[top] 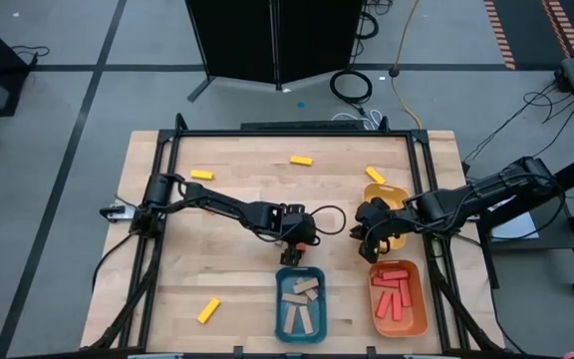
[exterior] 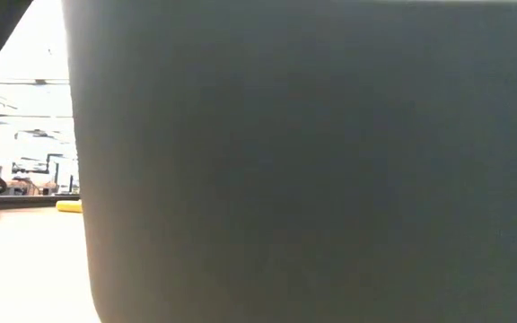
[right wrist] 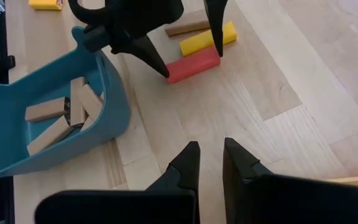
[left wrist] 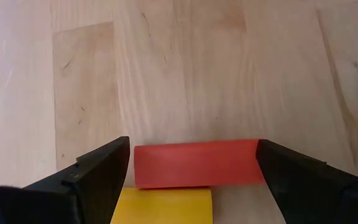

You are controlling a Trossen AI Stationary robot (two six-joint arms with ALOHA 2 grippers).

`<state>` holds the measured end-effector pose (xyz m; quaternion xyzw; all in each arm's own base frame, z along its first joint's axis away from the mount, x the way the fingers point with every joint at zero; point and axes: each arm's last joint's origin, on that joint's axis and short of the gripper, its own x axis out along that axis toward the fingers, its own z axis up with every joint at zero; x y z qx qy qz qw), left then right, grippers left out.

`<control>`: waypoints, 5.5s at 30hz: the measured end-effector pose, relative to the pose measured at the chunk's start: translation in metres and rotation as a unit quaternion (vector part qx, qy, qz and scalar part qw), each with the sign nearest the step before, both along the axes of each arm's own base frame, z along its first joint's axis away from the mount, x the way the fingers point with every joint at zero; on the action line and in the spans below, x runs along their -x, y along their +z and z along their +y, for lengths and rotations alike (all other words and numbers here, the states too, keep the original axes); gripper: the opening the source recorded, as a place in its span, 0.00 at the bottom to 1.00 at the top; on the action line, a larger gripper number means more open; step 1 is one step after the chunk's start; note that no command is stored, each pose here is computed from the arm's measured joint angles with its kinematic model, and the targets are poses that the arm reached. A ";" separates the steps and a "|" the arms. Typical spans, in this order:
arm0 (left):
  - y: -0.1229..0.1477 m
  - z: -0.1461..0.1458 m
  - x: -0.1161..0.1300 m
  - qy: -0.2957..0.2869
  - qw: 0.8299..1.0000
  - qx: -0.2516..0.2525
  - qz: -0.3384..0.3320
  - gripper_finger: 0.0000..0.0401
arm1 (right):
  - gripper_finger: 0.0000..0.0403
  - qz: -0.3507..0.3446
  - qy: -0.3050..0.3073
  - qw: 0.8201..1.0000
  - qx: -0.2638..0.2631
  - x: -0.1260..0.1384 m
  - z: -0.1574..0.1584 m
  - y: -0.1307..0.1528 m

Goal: Sort blocks
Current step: Put the orange block into the orange bin

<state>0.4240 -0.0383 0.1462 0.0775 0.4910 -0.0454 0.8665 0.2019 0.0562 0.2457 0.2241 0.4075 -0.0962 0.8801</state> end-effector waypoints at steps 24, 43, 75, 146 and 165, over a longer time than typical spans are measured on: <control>0.018 0.000 -0.006 0.026 0.999 0.031 0.025 0.87 | 0.00 0.001 0.008 1.000 -0.008 0.000 0.001 0.000; 0.018 -0.003 -0.002 0.063 0.997 0.011 0.039 0.87 | 0.00 0.001 0.003 1.000 -0.011 -0.001 -0.001 0.000; 0.013 0.001 -0.009 -0.008 0.998 -0.029 0.048 0.87 | 0.00 -0.006 -0.018 0.999 -0.050 -0.006 -0.014 0.002; -0.009 0.019 -0.016 0.006 0.997 0.052 0.063 0.98 | 0.00 -0.053 -0.034 0.995 -0.083 -0.004 -0.020 0.014; 0.004 0.029 -0.020 0.034 0.996 0.047 0.068 0.85 | 0.00 -0.049 -0.021 0.997 -0.055 0.011 -0.024 0.020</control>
